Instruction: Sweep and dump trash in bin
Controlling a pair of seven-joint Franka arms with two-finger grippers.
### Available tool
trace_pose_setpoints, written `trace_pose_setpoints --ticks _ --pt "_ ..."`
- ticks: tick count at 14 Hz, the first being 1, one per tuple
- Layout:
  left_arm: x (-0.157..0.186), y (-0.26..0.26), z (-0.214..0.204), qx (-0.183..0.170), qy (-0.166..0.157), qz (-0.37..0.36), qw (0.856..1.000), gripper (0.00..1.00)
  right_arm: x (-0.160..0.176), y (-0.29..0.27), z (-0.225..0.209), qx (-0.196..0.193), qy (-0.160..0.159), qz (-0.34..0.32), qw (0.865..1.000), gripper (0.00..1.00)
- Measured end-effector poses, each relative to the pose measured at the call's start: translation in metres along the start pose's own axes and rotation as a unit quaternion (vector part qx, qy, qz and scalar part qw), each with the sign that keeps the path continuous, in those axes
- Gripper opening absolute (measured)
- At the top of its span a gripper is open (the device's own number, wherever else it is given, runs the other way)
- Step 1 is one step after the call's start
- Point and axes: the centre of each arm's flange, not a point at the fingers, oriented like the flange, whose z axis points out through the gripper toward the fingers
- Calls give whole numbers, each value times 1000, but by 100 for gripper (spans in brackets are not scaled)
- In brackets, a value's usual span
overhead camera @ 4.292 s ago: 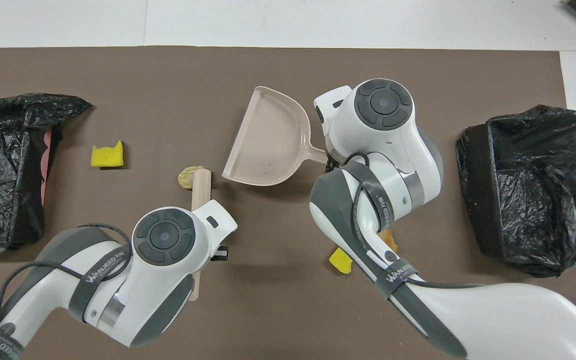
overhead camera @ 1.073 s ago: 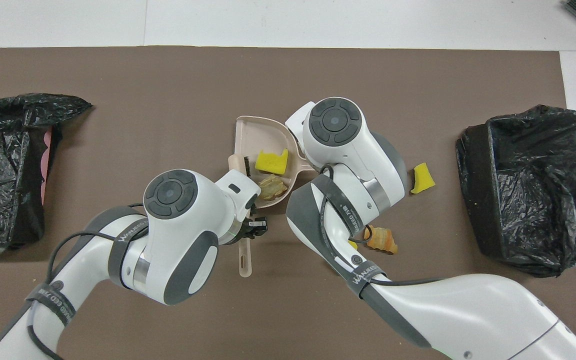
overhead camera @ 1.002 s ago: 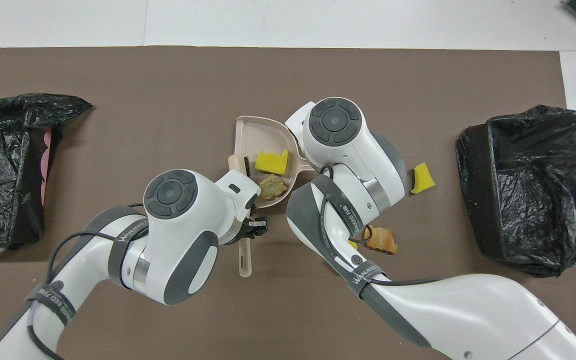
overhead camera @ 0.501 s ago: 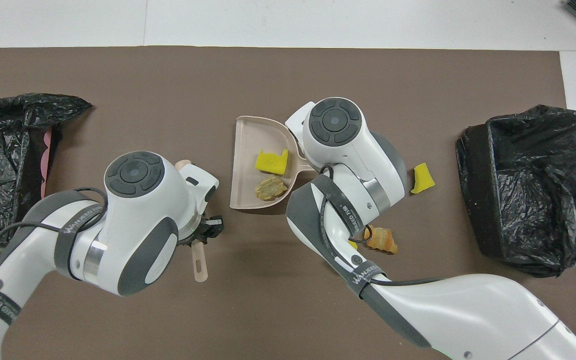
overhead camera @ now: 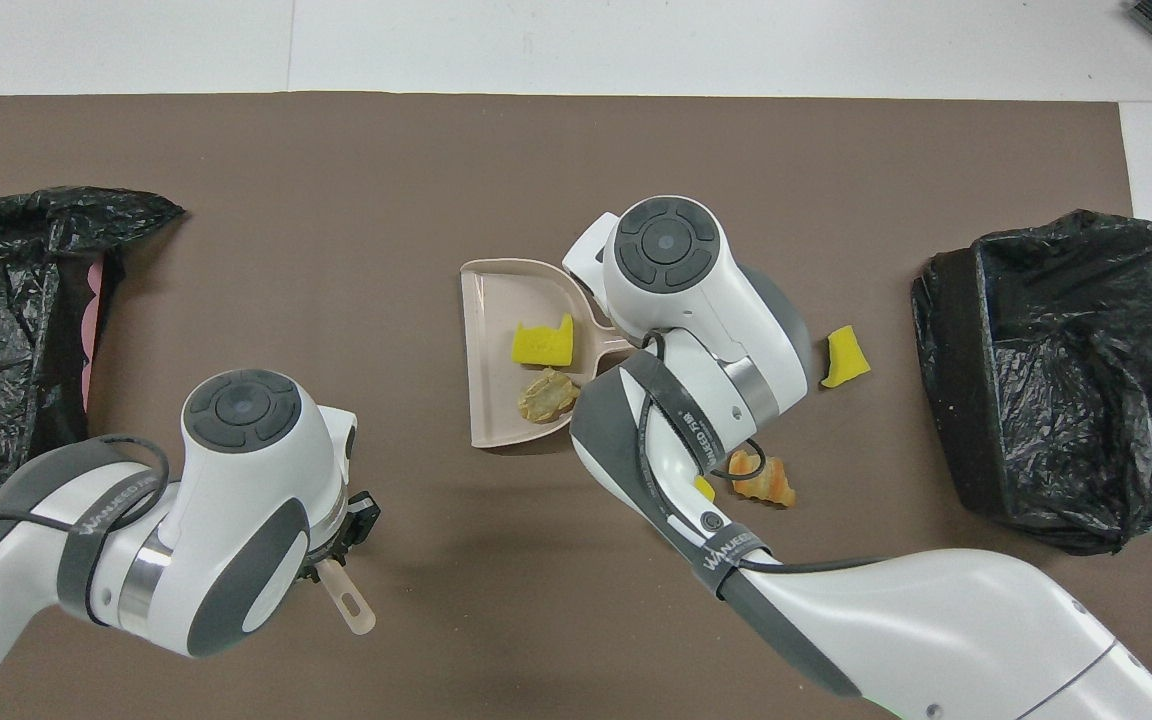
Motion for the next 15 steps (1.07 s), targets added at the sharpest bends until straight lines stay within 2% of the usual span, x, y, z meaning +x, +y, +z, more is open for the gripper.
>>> trace_pose_setpoints --ticks 4,8,11,15 --pt "4 7 6 -64 36 18 997 26 11 -6 -2 1 1 -10 1000 32" --pt "8 28 -12 -147 35 56 987 26 11 -6 -2 2 1 -15 1000 32" --pt "18 52 -47 -165 37 68 983 26 8 -5 -2 2 1 -17 1000 32" --pt "30 51 -64 -147 21 93 985 26 6 -4 -1 2 0 -15 1000 32"
